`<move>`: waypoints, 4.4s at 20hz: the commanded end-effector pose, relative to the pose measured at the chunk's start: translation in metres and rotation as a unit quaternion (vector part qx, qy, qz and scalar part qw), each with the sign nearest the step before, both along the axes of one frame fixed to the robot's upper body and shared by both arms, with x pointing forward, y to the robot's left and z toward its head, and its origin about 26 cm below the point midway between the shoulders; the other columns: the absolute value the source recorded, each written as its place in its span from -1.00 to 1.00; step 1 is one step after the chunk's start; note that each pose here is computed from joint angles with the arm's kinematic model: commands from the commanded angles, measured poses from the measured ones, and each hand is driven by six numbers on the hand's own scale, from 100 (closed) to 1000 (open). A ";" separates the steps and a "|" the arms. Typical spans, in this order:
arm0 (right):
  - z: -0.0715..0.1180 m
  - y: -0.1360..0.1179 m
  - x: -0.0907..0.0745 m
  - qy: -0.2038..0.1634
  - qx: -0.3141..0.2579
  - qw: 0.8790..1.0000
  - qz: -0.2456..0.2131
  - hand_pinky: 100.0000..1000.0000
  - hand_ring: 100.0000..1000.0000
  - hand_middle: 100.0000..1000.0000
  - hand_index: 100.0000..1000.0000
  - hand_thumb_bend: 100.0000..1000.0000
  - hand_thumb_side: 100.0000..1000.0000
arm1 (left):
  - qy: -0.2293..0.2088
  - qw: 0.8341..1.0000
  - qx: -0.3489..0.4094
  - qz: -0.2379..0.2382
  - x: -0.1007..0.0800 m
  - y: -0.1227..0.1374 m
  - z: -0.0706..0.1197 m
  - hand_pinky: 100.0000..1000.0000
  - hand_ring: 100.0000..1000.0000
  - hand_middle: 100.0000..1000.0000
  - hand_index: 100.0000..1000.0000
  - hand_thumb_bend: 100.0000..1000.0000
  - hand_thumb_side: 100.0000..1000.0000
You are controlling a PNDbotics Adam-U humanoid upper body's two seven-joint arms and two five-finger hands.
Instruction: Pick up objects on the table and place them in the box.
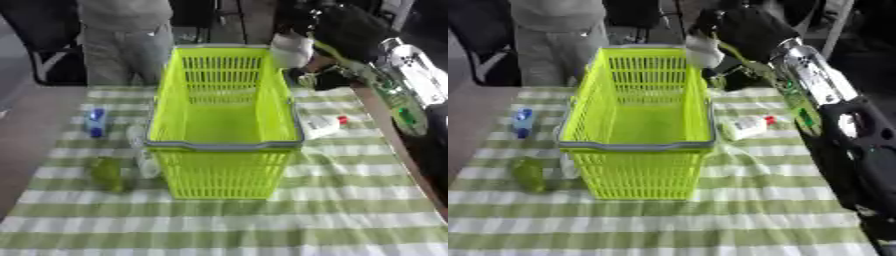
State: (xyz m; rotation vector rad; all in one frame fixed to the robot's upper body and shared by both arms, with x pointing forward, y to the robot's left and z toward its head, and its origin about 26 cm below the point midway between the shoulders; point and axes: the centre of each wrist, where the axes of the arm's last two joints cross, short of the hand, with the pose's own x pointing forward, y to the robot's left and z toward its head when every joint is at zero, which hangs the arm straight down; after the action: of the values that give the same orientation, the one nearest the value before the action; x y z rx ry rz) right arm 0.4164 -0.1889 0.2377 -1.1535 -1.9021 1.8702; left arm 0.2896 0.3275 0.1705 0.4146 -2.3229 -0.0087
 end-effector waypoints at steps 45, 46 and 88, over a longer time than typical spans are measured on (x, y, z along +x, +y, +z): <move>-0.023 -0.085 -0.005 0.062 0.322 0.931 -0.162 0.08 -0.16 0.16 0.57 -0.35 0.16 | -0.007 1.000 0.006 0.000 -0.001 0.002 0.005 0.06 0.51 0.31 0.47 -0.72 1.00; -0.024 -0.086 -0.005 0.063 0.324 0.930 -0.165 0.08 -0.16 0.16 0.57 -0.35 0.16 | -0.007 1.000 0.006 0.000 -0.001 0.002 0.005 0.06 0.51 0.31 0.47 -0.72 1.00; -0.033 -0.096 -0.005 0.088 0.311 0.928 -0.186 0.08 -0.16 0.17 0.62 -0.40 0.12 | 0.003 1.000 0.015 0.011 0.000 0.004 0.007 0.02 0.47 0.22 0.46 -0.73 1.00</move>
State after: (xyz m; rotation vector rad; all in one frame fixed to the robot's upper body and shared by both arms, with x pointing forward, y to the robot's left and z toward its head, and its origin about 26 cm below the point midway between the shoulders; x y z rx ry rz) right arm 0.4109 -0.2769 0.1903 -0.9514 -1.7966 1.0158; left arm 0.2901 0.3277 0.1681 0.4211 -2.2999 -0.0136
